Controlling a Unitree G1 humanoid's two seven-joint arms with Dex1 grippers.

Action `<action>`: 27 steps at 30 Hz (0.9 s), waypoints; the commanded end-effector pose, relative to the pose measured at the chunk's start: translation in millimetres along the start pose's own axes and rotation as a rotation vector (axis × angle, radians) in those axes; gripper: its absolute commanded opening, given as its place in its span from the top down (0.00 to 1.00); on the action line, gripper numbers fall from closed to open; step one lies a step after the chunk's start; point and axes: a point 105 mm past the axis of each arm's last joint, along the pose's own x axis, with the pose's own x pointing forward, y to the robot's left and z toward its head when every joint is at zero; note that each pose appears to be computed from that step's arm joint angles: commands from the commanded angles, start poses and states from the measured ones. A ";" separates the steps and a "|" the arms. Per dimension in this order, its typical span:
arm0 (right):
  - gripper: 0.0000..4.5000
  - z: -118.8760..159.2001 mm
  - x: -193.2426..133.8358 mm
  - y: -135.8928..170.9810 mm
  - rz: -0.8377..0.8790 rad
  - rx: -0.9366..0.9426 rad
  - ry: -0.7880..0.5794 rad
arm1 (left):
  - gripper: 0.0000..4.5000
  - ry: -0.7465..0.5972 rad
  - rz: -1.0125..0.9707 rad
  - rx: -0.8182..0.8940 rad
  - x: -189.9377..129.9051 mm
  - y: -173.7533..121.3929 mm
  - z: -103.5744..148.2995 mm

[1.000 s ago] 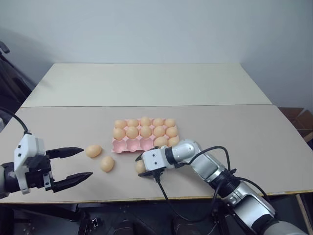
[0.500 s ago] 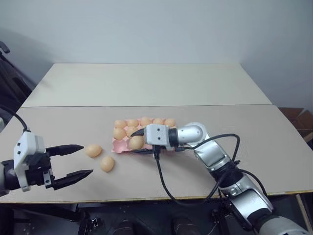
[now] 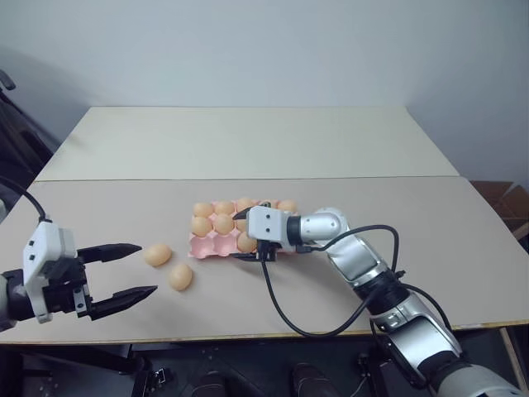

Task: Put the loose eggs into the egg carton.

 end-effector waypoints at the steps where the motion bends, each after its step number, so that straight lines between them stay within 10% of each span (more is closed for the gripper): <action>1: 0.00 21.8 -17.4 -11.9 -0.033 -0.007 -0.091 | 0.00 -0.011 -0.006 0.030 0.4 -2.0 6.3; 17: 0.00 -2.0 -173.5 -17.1 -0.108 0.165 -0.071 | 0.00 0.037 0.126 -0.012 -28.5 20.5 -10.7; 27: 0.00 -13.2 -204.1 -5.7 -0.133 0.232 -0.016 | 0.00 0.046 0.124 -0.040 -28.8 23.7 -18.5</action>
